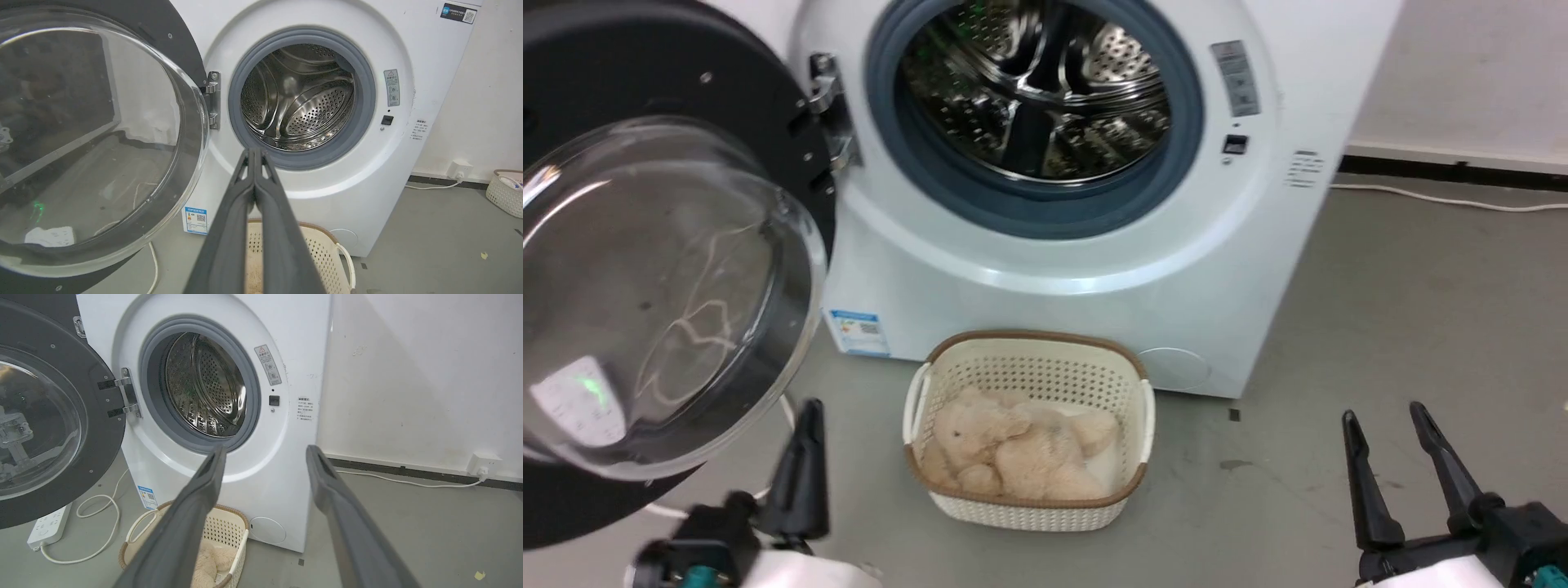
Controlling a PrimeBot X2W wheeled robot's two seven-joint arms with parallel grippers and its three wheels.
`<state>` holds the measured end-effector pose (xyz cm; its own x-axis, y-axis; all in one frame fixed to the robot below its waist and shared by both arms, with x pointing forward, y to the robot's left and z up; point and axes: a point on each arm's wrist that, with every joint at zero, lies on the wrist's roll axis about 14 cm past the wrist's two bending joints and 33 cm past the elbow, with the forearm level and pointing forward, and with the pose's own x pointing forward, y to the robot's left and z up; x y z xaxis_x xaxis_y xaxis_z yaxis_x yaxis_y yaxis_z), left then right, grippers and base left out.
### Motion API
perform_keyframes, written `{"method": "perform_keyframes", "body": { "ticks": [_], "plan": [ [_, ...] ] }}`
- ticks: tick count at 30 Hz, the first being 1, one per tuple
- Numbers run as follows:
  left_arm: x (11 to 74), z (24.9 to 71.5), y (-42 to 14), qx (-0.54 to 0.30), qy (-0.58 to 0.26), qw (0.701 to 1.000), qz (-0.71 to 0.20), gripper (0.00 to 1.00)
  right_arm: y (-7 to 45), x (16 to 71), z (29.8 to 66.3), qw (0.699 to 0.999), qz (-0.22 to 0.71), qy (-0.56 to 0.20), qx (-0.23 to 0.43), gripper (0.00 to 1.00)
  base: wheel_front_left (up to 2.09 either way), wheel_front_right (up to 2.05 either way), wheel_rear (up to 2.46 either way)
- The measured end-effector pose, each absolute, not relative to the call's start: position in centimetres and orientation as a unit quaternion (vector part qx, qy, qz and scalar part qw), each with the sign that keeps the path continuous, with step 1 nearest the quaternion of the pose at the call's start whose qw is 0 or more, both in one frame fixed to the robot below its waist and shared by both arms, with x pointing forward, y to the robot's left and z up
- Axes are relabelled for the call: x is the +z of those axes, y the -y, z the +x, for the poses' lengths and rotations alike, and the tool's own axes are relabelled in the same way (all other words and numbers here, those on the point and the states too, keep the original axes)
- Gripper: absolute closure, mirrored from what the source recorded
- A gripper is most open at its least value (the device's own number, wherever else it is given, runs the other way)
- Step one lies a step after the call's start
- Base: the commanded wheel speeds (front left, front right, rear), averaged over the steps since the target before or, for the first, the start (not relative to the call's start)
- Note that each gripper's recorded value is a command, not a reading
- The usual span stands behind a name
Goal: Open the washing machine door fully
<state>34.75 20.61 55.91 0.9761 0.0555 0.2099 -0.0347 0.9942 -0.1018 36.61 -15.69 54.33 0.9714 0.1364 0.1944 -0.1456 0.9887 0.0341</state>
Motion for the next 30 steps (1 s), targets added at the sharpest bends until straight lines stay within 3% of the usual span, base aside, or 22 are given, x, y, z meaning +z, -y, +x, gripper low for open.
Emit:
{"method": "perform_keyframes", "body": {
  "ticks": [1, 2, 3, 4, 30],
  "plan": [
    [55.6, 34.7, -20.0, 0.016, 0.103, 0.993, -0.049, 1.00, 15.9, 54.4, 36.4, 0.993, 0.024, 0.097, 0.067, 0.00, 0.00, 0.00, 0.00],
    [55.2, 34.7, -19.5, 0.009, 0.098, 0.994, -0.048, 0.79, 16.2, 54.4, 36.2, 0.993, 0.023, 0.098, 0.064, 0.00, 0.00, 0.00, 0.00],
    [54.9, 34.6, -19.1, 0.007, 0.095, 0.994, -0.046, 0.24, 16.3, 54.4, 36.0, 0.993, 0.023, 0.099, 0.061, 0.00, 0.00, 0.00, 0.00],
    [54.7, 34.5, -18.8, 0.005, 0.093, 0.995, -0.044, 0.00, 16.5, 54.4, 35.8, 0.993, 0.022, 0.098, 0.060, 0.00, 0.00, 0.00, 0.00],
    [51.6, 34.0, -17.2, -0.006, 0.052, 0.998, -0.023, 0.00, 16.9, 53.7, 35.1, 0.994, 0.031, 0.088, 0.052, 0.00, 0.00, 0.00, 0.00]
  ]
}}
